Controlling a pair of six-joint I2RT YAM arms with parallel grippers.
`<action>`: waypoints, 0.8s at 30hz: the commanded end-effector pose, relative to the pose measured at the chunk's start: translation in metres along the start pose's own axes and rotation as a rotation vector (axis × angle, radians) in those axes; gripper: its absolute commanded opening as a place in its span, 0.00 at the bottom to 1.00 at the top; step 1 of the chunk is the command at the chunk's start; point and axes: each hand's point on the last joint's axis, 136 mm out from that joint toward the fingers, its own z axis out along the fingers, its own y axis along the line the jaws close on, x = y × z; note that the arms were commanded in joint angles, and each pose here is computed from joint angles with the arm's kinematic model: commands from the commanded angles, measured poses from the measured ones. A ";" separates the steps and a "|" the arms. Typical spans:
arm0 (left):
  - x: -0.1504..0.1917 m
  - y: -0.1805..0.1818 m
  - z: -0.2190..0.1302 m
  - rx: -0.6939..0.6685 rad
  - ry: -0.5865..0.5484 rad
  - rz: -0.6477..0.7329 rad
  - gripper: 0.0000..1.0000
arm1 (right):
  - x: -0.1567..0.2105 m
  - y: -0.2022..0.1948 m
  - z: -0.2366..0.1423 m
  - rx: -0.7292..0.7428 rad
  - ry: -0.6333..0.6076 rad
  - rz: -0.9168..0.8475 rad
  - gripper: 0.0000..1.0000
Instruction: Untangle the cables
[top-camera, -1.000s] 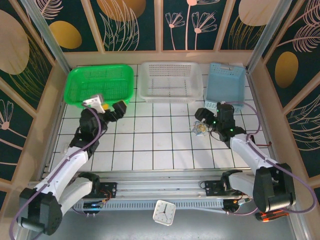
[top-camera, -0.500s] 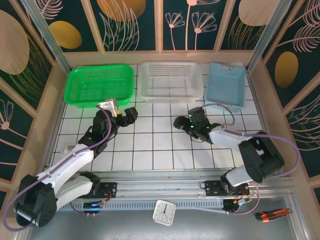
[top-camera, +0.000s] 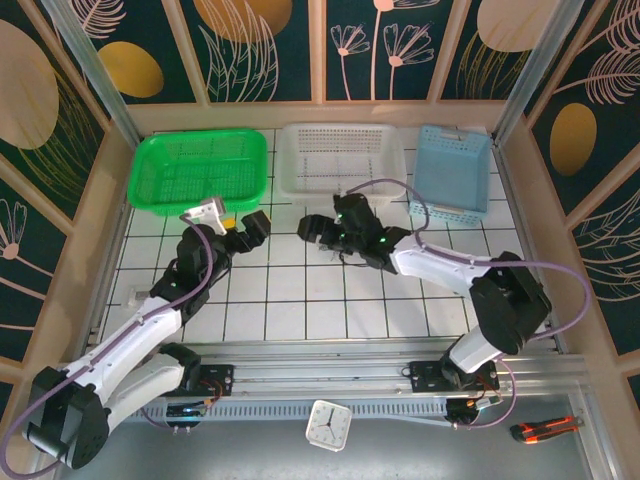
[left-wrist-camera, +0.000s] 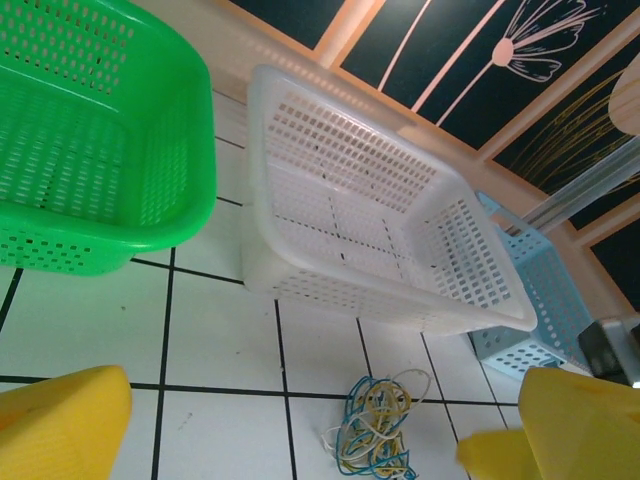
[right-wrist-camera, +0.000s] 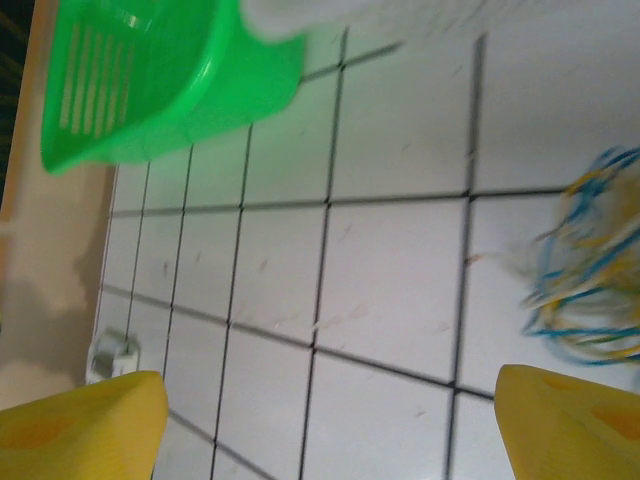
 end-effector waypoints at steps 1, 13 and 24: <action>-0.003 -0.008 -0.002 0.041 -0.016 -0.009 0.99 | -0.027 -0.028 -0.014 0.095 -0.057 -0.020 0.85; 0.001 -0.013 0.007 0.046 0.033 0.005 0.99 | -0.028 -0.056 0.044 0.175 -0.013 -0.105 0.85; 0.006 -0.017 0.016 0.065 0.066 -0.020 0.99 | 0.040 0.004 0.047 -0.045 0.137 -0.036 0.77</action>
